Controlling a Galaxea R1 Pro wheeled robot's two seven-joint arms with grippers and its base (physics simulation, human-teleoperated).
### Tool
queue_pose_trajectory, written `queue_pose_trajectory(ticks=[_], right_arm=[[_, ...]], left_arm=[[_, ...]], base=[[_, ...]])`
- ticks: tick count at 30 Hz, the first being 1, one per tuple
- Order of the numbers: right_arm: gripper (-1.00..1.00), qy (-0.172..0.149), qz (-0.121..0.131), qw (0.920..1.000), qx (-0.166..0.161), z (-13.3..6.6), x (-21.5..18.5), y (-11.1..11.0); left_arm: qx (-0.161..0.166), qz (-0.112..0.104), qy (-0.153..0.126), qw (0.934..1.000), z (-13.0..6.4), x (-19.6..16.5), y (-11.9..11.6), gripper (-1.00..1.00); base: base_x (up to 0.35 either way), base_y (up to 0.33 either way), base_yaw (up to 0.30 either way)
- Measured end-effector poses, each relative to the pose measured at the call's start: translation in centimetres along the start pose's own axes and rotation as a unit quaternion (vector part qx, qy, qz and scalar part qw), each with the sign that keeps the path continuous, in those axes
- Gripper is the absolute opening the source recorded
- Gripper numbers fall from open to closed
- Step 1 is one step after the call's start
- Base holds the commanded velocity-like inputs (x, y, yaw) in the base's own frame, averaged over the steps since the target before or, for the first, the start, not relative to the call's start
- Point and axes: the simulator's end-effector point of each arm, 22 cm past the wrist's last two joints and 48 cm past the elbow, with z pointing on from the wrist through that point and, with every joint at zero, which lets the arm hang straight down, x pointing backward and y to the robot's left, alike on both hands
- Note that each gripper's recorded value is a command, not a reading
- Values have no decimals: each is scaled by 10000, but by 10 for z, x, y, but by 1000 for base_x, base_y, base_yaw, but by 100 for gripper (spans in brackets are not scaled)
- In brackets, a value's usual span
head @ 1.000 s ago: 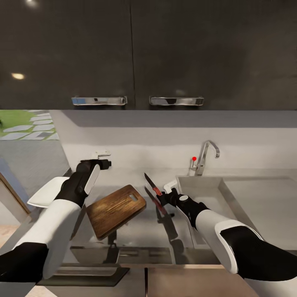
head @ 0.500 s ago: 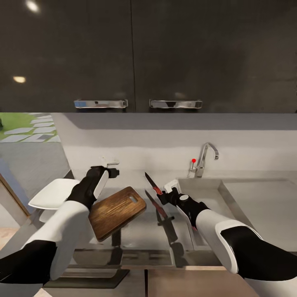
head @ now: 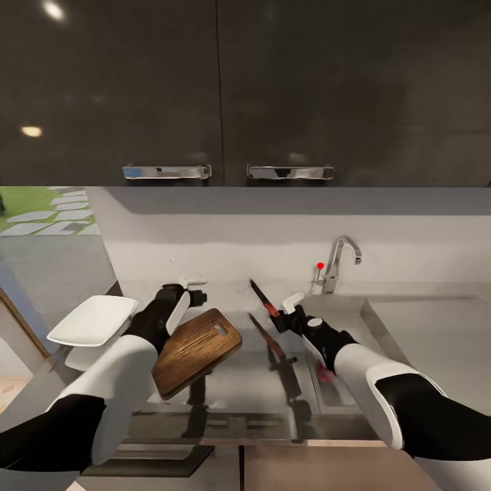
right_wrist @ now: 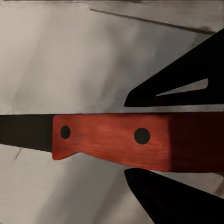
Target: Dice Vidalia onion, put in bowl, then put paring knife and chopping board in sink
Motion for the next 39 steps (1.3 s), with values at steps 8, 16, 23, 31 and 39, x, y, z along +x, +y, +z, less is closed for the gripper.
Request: queue_pose_trajectory(ticks=[8,16,23,31,39], right_arm=[[-100,-91,-33,9999,126,-3,-7,-18],[-100,-76,-26,9997,240,-6,-3,-36],[-100,-75,21,9996,265,-7,-2,-41],[-100,-78,22,9995,317,-9,0,-49],[-100,-147,6,9993,352,-10,-7,-53]], left_arm=[[32,-25,25,10000,7,13,-8,100],[67,-59,20,10000,12,23,-16,100],[65,-87,-12,9999,15,28,-18,100],[65,-122,-32,9999,21,39,-21,100],[78,-120,-7,9999,23,46,-24,100]], base=[[0,0,0],[0,0,0],[0,0,0],[0,0,0],[0,0,0]])
